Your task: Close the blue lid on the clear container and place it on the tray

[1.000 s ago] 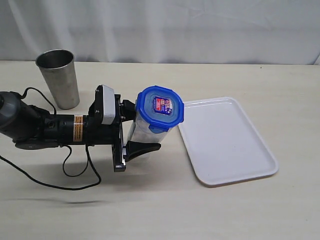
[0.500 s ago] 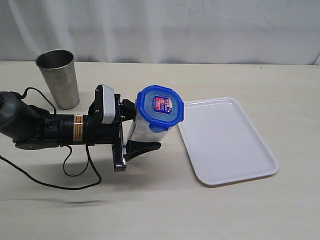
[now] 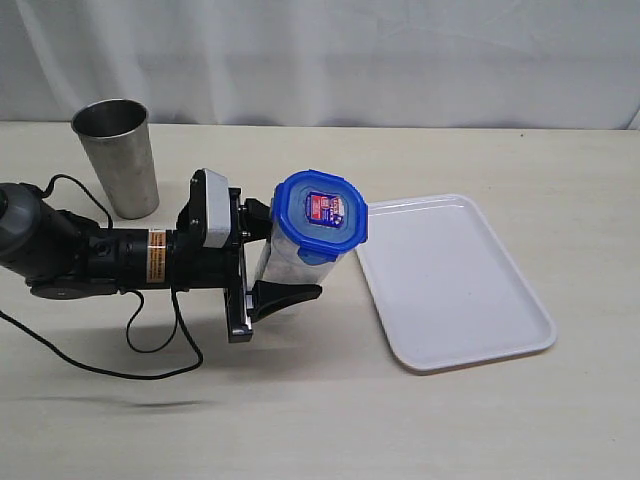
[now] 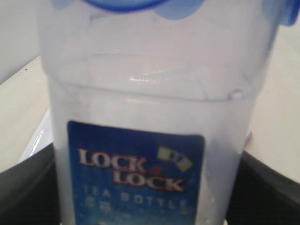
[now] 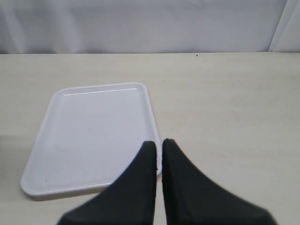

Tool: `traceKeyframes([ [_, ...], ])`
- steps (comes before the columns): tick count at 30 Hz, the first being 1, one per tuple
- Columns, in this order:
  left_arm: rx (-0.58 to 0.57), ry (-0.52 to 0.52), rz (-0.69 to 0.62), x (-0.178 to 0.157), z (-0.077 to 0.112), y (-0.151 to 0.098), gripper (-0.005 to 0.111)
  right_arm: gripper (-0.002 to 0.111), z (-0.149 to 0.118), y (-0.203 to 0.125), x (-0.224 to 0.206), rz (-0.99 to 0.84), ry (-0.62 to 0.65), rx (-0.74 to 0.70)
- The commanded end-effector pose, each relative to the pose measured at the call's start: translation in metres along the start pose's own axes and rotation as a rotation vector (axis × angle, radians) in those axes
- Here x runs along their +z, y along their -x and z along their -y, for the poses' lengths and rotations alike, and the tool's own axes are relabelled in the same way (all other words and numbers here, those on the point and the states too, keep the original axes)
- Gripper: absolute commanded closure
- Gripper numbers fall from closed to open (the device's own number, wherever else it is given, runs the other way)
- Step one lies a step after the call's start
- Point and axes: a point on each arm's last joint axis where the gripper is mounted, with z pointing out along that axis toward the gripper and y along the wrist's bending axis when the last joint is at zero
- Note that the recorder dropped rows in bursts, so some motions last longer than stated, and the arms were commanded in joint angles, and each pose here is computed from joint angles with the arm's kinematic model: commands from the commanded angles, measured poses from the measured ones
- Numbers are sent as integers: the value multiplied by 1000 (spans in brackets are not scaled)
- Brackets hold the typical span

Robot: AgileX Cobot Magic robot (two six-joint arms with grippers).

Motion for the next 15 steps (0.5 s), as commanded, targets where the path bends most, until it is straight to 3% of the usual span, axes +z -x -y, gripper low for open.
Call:
traceKeyframes([
  [1, 2, 12, 49, 0, -3, 8, 107, 104, 0, 5, 0, 61, -4, -31],
  [15, -12, 8, 48, 0, -2, 8, 107, 104, 0, -1, 0, 1, -6, -101],
])
